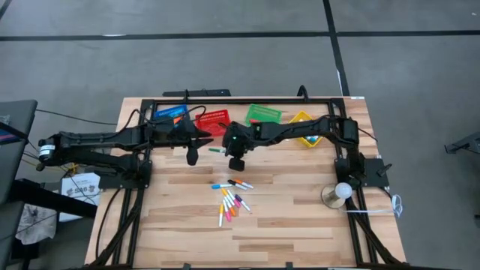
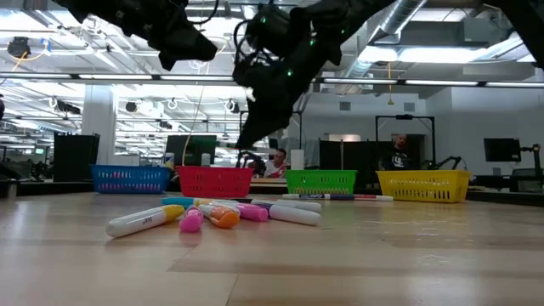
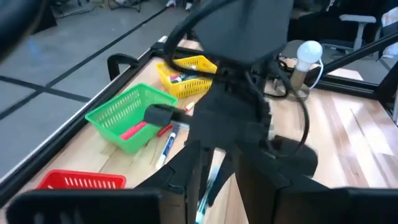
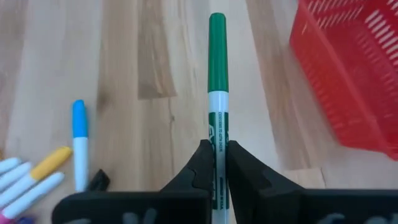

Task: Pick & Place Markers
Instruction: Put the small green marker pen into the red bin

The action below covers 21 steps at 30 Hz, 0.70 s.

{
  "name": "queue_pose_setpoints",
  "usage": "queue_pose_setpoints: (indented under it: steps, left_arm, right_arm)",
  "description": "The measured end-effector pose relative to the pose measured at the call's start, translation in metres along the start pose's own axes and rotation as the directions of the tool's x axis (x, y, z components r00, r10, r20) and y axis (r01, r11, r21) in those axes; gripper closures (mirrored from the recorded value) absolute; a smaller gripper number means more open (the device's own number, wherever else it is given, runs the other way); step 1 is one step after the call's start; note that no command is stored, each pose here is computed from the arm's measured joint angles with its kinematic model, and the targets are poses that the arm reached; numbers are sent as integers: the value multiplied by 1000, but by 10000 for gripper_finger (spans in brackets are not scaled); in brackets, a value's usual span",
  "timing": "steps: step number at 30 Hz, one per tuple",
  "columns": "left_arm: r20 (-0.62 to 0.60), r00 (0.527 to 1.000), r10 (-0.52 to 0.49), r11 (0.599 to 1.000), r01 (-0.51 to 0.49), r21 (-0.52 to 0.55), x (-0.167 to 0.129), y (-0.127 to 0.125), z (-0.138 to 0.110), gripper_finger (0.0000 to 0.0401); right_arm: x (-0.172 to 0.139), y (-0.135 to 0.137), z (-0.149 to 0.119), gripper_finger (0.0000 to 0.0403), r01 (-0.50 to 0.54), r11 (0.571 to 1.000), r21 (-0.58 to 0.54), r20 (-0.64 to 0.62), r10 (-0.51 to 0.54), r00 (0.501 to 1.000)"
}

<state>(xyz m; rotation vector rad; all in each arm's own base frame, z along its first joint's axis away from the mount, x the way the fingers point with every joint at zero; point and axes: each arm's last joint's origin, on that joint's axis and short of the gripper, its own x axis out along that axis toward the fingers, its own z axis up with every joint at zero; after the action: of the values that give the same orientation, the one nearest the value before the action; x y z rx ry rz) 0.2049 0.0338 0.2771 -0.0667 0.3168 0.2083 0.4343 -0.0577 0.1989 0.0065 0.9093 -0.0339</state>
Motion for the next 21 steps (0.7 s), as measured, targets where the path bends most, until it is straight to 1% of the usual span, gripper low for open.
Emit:
queue_pose_setpoints:
  steps: [5, 12, 17, 21]
  left_arm:
    - [35, 999, -5, 999, 4, 45, -12, 0, 4, 294]
    - [95, 995, -8, 996, 0, 84, -26, 1, 11, 249]
    - [133, 991, 3, 986, -25, 165, -35, 1, 14, 219]
    - [148, 989, 11, 970, -47, 238, -39, 2, 16, 207]
  right_arm:
    - [-23, -1, 8, 384, 6, 1000, 0, 43, -6, 999]
    - [-53, -1, 20, 390, 17, 1000, -2, 120, -17, 993]
    - [-72, 0, 26, 384, 23, 1000, -4, 175, -22, 984]
    - [-89, 0, 30, 388, 27, 1000, -6, 214, -25, 976]
